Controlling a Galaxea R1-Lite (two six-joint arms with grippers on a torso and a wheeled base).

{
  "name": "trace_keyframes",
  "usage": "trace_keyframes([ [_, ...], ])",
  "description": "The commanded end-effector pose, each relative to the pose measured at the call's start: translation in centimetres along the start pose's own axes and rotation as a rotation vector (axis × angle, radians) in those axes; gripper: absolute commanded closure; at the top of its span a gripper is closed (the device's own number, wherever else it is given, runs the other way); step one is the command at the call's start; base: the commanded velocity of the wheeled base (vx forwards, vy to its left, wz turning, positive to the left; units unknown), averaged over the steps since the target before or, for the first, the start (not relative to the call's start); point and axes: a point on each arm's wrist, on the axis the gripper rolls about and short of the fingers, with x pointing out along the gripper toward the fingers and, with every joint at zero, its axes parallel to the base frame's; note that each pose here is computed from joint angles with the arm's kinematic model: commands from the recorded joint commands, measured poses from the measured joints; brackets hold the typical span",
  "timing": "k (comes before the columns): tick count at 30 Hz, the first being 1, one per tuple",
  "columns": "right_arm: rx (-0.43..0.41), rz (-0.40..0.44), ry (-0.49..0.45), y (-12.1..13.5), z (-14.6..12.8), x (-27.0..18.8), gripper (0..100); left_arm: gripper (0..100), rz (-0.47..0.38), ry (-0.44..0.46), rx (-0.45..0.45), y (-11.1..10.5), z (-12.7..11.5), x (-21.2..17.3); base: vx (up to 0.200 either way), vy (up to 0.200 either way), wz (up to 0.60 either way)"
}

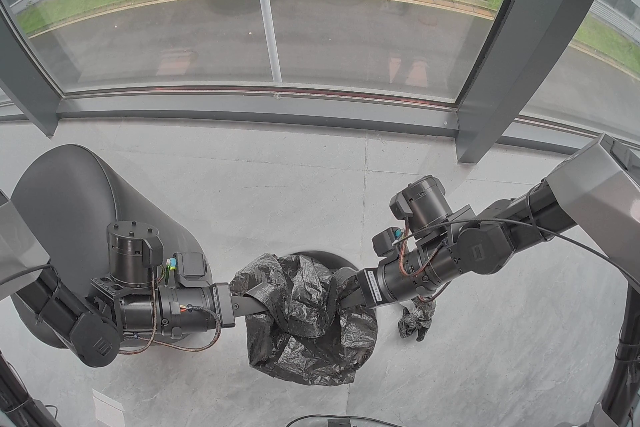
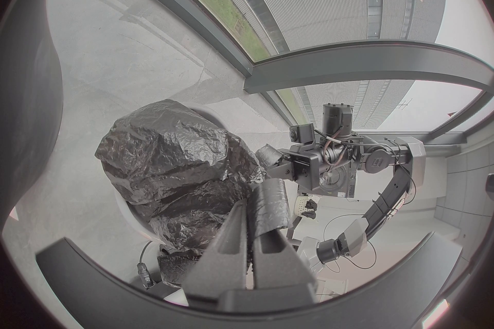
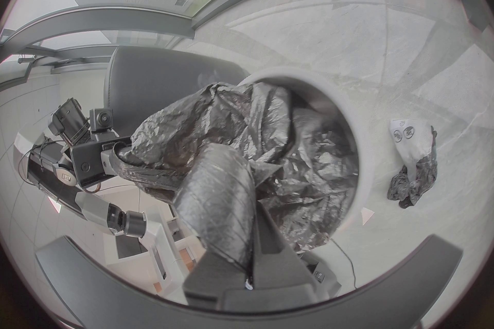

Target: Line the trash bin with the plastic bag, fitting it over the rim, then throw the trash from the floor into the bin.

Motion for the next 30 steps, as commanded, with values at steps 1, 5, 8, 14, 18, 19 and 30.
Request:
trace_keyframes([
  [1,0.016,-0.015,0.002,-1.0,-0.1,0.0,100,100,0.005,0.009,-0.008,0.4,0.0,0.5,0.0,0.0,0.0],
  [5,0.029,-0.024,0.027,-1.2,-1.2,-0.3,100,100,0.002,0.016,-0.013,0.1,-0.4,0.3,0.0,0.0,0.0],
  [8,0.024,-0.034,0.041,-1.3,-2.0,-0.9,100,100,-0.011,0.04,-0.024,-0.5,-1.1,0.2,0.0,0.0,0.0],
  [14,0.024,-0.061,0.061,-1.3,-3.4,-1.6,100,100,-0.006,0.076,-0.039,-0.3,-1.8,0.9,0.0,0.0,0.0],
  [18,0.021,-0.088,0.046,-1.7,-3.9,-1.4,100,100,-0.005,0.091,-0.045,-0.2,-2.1,1.1,0.0,0.0,0.0],
  [19,0.024,-0.102,0.029,-2.0,-4.1,-1.1,100,100,-0.005,0.096,-0.048,-0.1,-2.2,1.1,0.0,0.0,0.0],
  [30,0.02,-0.114,0.005,-3.8,-5.6,0.5,100,100,-0.012,0.097,-0.048,-0.2,-2.1,1.2,0.0,0.0,0.0],
])
